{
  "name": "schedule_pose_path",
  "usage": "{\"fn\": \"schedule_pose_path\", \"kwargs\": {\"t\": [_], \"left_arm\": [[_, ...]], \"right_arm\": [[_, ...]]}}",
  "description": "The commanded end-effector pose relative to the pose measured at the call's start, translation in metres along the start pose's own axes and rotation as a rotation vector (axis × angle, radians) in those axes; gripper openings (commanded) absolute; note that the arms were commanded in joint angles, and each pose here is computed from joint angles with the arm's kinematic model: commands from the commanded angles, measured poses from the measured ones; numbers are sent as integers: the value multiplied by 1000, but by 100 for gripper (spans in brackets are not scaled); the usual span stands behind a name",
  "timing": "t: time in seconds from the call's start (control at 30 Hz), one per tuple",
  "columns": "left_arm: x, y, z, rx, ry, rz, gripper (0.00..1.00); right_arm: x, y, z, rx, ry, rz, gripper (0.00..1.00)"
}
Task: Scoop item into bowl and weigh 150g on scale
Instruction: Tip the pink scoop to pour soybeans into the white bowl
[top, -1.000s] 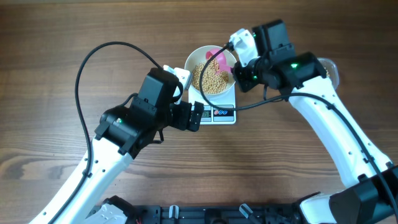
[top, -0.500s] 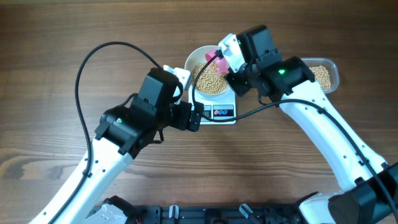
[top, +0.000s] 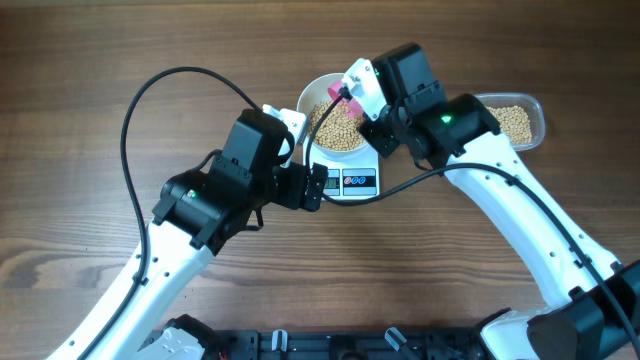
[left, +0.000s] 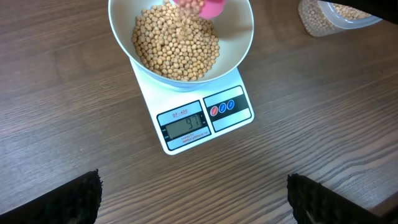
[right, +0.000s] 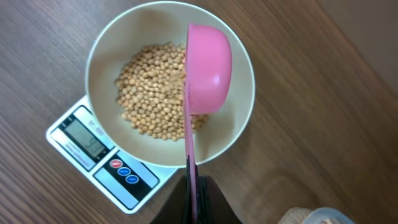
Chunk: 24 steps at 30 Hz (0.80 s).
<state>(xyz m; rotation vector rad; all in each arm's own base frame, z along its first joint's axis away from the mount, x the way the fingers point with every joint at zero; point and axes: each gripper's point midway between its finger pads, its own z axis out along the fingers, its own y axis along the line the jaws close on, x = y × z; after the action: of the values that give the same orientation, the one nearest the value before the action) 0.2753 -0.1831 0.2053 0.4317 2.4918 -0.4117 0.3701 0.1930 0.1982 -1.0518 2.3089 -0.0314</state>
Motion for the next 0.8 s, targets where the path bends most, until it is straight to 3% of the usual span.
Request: {"fn": "schedule_pose_path", "kwargs": {"t": [0.0,0.4,0.77], "left_arm": [[0,2,-1,-13,-8,-7,100],[0,2,-1,-13,-8,-7,100],[0,2,-1,-13,-8,-7,100]], "right_arm": [[-12,-15,-20,76,-43,-27,4],[-20,-7,-22,124,-44,-95,4],[-24,3,-22,63,-70,-24,4]]}}
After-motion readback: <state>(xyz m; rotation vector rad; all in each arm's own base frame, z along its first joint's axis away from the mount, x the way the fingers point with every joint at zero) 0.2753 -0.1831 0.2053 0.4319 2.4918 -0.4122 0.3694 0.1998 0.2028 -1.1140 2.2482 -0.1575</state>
